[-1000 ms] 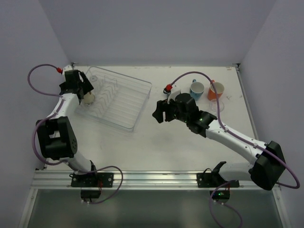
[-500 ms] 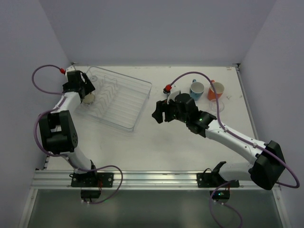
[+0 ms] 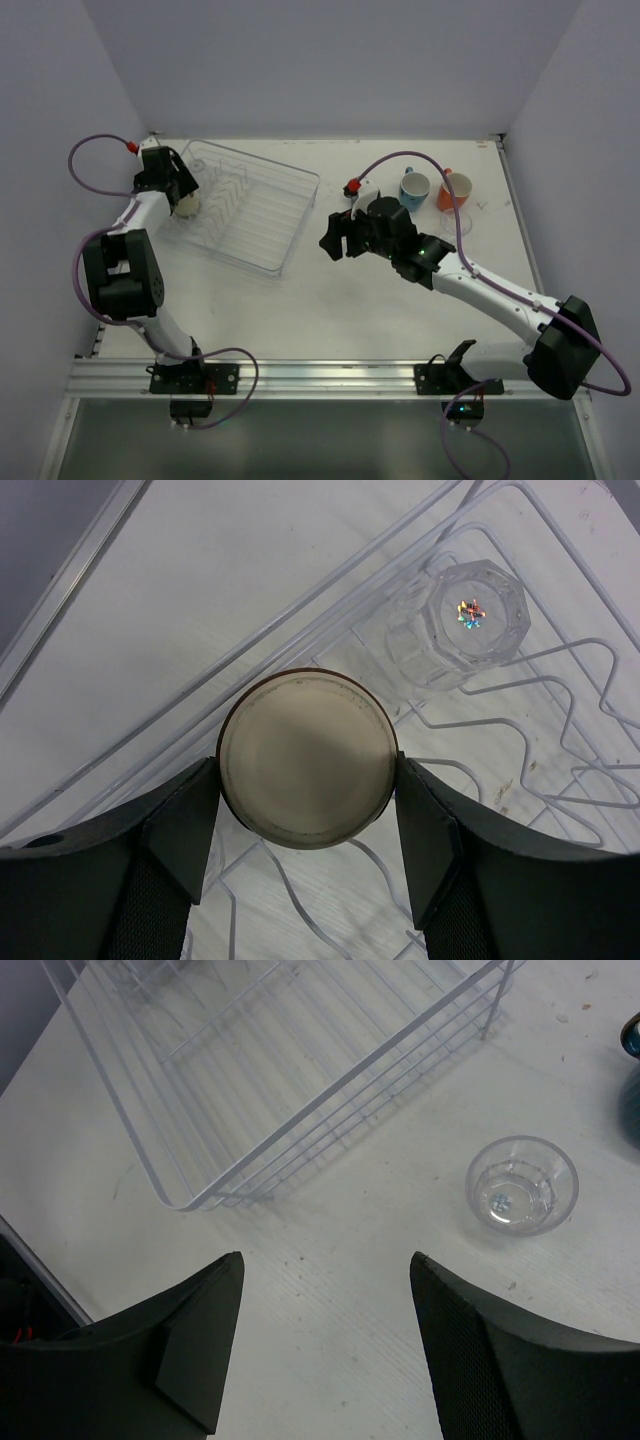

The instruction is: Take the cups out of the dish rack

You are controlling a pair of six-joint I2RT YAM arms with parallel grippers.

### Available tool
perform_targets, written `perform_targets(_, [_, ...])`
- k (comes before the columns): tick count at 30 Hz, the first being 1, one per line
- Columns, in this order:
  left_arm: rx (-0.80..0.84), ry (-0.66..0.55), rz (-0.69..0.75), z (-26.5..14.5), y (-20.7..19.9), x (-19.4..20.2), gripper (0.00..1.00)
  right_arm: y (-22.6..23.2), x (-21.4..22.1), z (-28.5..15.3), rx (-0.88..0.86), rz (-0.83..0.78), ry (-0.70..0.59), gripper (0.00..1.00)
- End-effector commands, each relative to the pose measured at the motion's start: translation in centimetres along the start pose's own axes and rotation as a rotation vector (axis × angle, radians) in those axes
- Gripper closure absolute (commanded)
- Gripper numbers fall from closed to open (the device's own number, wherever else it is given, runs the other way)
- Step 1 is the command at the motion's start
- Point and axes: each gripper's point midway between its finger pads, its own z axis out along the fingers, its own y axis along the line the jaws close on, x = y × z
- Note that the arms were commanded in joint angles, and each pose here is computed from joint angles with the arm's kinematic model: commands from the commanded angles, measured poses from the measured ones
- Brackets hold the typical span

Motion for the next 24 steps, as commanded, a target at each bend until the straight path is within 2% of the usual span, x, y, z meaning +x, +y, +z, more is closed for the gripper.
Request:
perform_targets(1, [0.025, -0.052, -0.002, 0.1, -0.8, -2.1, 0.47, 1.0, -1.5, 0.0, -0.033, -0.002, -0.045, 0.30])
perform_targets(5, [0.070, -0.084, -0.032, -1.2, -1.7, -3.5, 0.54, 1.1, -1.6, 0.1, -0.035, -0.004, -0.047, 0.30])
perform_targets(10, [0.152, -0.183, -0.067, -4.4, -3.4, -7.5, 0.56, 1.6, -2.5, 0.1, -0.048, 0.010, -0.063, 0.30])
perform_targets(16, [0.192, -0.245, -0.090, -7.3, -4.1, -9.9, 0.58, 2.4, -3.6, -0.3, -0.079, 0.034, -0.091, 0.30])
perform_targets(21, [0.183, -0.261, -0.119, -10.1, -3.6, -10.8, 0.61, 3.8, -5.0, -1.0, -0.130, 0.062, -0.120, 0.30])
perform_targets(24, [0.229, -0.247, -0.139, -11.5, -4.0, -10.1, 0.62, 5.0, -6.2, -1.6, -0.177, 0.090, -0.151, 0.30])
